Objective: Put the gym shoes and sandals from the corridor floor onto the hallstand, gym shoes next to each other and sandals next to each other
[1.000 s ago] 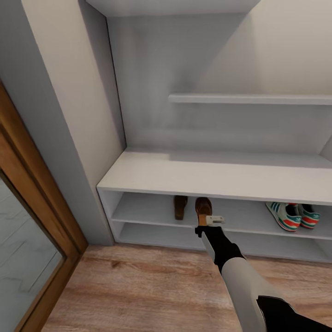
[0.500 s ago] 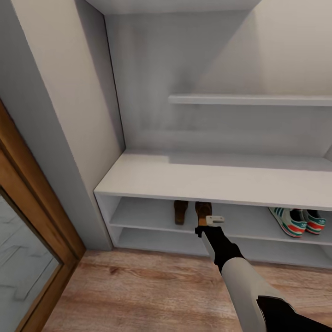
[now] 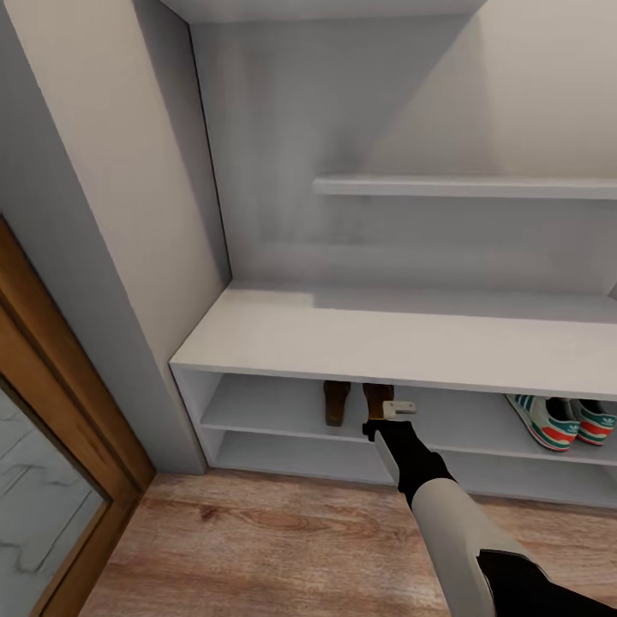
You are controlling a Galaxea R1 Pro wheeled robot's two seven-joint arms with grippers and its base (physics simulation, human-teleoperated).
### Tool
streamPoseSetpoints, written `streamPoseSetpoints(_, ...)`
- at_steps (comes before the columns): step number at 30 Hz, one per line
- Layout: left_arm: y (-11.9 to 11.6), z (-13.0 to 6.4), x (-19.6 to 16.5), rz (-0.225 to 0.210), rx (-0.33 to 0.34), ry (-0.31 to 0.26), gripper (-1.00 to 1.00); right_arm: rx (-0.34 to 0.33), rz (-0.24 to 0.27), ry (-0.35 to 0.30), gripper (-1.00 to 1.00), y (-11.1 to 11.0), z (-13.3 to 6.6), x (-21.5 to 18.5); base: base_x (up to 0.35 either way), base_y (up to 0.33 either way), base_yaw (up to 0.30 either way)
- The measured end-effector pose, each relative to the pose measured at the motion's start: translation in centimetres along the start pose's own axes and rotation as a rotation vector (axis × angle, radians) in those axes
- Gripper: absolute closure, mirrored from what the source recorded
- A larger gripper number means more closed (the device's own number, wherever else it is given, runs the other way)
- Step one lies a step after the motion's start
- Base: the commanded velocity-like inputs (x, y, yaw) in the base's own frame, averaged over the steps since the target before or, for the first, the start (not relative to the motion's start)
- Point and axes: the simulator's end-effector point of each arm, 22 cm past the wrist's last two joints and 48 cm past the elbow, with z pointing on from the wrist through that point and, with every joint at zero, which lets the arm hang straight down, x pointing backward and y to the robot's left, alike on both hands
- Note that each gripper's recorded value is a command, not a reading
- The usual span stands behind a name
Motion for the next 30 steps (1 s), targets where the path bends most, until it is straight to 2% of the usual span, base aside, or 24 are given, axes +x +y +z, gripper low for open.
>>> streamPoseSetpoints(8,0.0,0.1,0.0,-0.001,-0.002,0.001,-1.0,-0.001,0.004,-0.002,1.0,0.0,0.0,0.0,0.0,0.0,0.0)
streamPoseSetpoints(21,0.3,0.0,2.5,-0.04,-0.01,0.051,-1.0,0.0,-0.003,0.063,1.0,0.4,2.6,3.4,0.0,0.0,0.049)
streamPoseSetpoints(30,0.4,0.0,2.4,-0.04,-0.013,0.05,-1.0,0.0,-0.005,0.064,1.0,0.4,2.6,3.5,0.048,0.0,0.001)
